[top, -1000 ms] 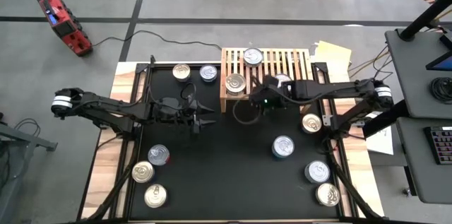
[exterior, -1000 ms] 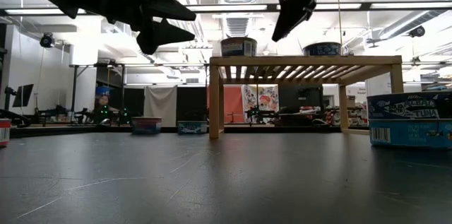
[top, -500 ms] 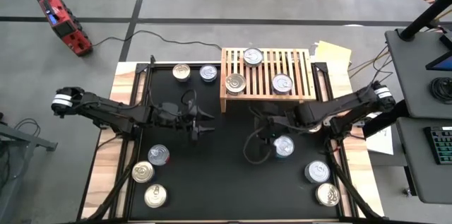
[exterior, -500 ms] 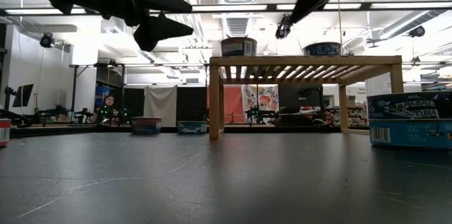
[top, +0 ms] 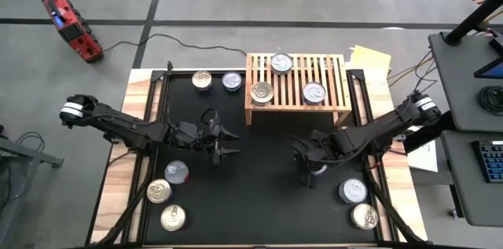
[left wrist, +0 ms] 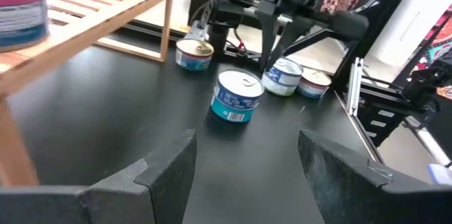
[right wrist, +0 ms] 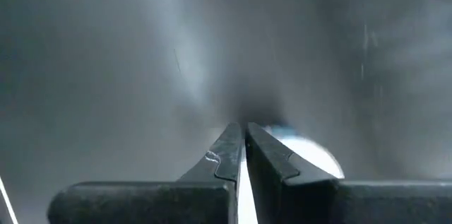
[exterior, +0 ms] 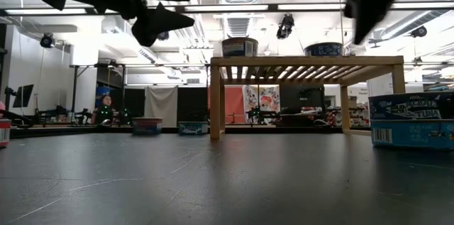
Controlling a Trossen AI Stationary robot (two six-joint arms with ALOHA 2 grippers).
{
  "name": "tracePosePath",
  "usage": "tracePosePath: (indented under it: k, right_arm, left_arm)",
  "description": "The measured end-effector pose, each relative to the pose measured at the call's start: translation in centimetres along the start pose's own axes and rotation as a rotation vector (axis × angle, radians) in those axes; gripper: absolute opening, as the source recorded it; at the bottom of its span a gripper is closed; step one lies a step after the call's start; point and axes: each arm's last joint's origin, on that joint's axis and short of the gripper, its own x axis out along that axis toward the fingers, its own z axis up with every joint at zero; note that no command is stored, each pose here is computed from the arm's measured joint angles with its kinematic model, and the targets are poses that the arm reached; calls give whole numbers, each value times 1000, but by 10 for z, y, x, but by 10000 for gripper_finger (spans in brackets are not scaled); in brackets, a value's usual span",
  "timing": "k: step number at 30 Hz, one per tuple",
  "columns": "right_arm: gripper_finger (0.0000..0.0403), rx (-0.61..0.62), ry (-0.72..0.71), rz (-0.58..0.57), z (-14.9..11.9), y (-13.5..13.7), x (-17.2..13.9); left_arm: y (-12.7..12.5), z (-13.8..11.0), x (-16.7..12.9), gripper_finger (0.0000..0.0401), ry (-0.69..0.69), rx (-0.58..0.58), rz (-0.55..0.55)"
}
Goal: Stack canned seafood by type on shelf
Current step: Stack the blue tuna can on top of the blue tuna can on the shelf
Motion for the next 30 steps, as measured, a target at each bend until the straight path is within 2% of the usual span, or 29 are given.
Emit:
tracePosePath:
  k: [4, 11, 18, 25, 30]
  right_arm:
    - [12, 67, 57, -47, -16, 5, -1]
    - [12, 107, 99, -81, -42, 15, 6]
    - [12, 159, 134, -151, -61, 10, 22]
    - [12, 171, 47, -250, -66, 1, 33]
    - [12, 196, -25, -241, -68, -1, 44]
  left_arm:
    - [-3, -11, 13, 233, 5, 3, -13]
    - [-2, -27, 31, 233, 12, 5, -18]
    - [-1, -37, 39, 233, 28, 8, -13]
    - [-1, -40, 41, 233, 30, 9, -14]
    - [-3, -43, 42, 233, 39, 12, -20]
